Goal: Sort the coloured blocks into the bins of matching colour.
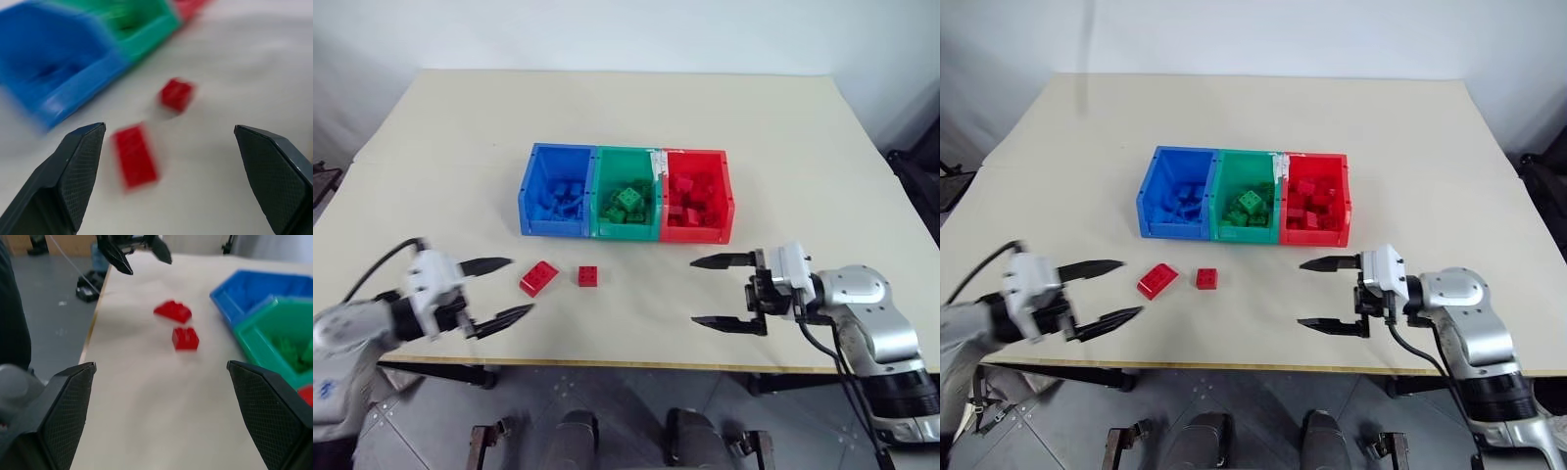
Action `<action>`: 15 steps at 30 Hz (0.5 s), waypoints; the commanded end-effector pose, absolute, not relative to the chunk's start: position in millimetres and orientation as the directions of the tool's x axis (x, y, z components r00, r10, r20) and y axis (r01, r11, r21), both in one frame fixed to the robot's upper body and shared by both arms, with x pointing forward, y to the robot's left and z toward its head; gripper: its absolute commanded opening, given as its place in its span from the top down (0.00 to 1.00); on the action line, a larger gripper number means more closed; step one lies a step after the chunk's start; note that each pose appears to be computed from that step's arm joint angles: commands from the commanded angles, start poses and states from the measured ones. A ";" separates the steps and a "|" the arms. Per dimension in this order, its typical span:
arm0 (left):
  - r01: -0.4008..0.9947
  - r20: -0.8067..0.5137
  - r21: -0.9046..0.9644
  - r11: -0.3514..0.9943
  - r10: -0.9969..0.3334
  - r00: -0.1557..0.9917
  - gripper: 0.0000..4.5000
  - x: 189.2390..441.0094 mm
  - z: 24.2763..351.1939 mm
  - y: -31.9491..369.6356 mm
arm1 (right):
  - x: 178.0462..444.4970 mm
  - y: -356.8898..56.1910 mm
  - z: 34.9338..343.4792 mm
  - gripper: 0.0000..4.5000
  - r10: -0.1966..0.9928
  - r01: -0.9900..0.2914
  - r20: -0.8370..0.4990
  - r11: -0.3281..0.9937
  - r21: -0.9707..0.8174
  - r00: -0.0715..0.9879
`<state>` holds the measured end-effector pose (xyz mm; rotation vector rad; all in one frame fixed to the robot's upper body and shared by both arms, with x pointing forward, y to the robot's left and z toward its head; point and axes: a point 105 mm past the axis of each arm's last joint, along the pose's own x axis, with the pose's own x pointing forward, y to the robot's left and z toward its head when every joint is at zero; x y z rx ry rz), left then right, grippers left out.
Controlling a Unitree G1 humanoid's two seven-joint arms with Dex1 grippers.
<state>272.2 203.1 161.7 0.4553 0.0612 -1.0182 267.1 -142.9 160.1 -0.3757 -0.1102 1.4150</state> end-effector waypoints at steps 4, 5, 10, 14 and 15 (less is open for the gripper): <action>0.883 -0.432 0.368 0.291 -0.788 0.439 0.01 312.9 137.7 182.7 | 256.7 -157.3 168.4 0.00 0.957 -0.914 -0.144 0.187 -0.360 0.252; 0.886 -0.439 0.364 0.286 -0.787 0.434 0.01 317.7 136.4 180.9 | 254.7 -158.3 167.8 0.00 0.954 -0.912 -0.146 0.195 -0.359 0.262; 0.920 -0.505 0.327 0.216 -0.783 0.364 0.01 329.5 124.4 168.0 | 245.8 -163.0 164.8 0.00 0.937 -0.903 -0.149 0.250 -0.348 0.317; 0.928 -0.482 0.315 0.201 -0.809 0.338 0.21 333.9 125.7 158.0 | 243.3 -164.8 164.6 0.00 0.927 -0.894 -0.144 0.281 -0.349 0.347; 0.931 -0.488 0.311 0.190 -0.809 0.328 0.28 333.6 124.7 156.8 | 242.5 -164.9 164.2 0.00 0.925 -0.893 -0.145 0.284 -0.349 0.351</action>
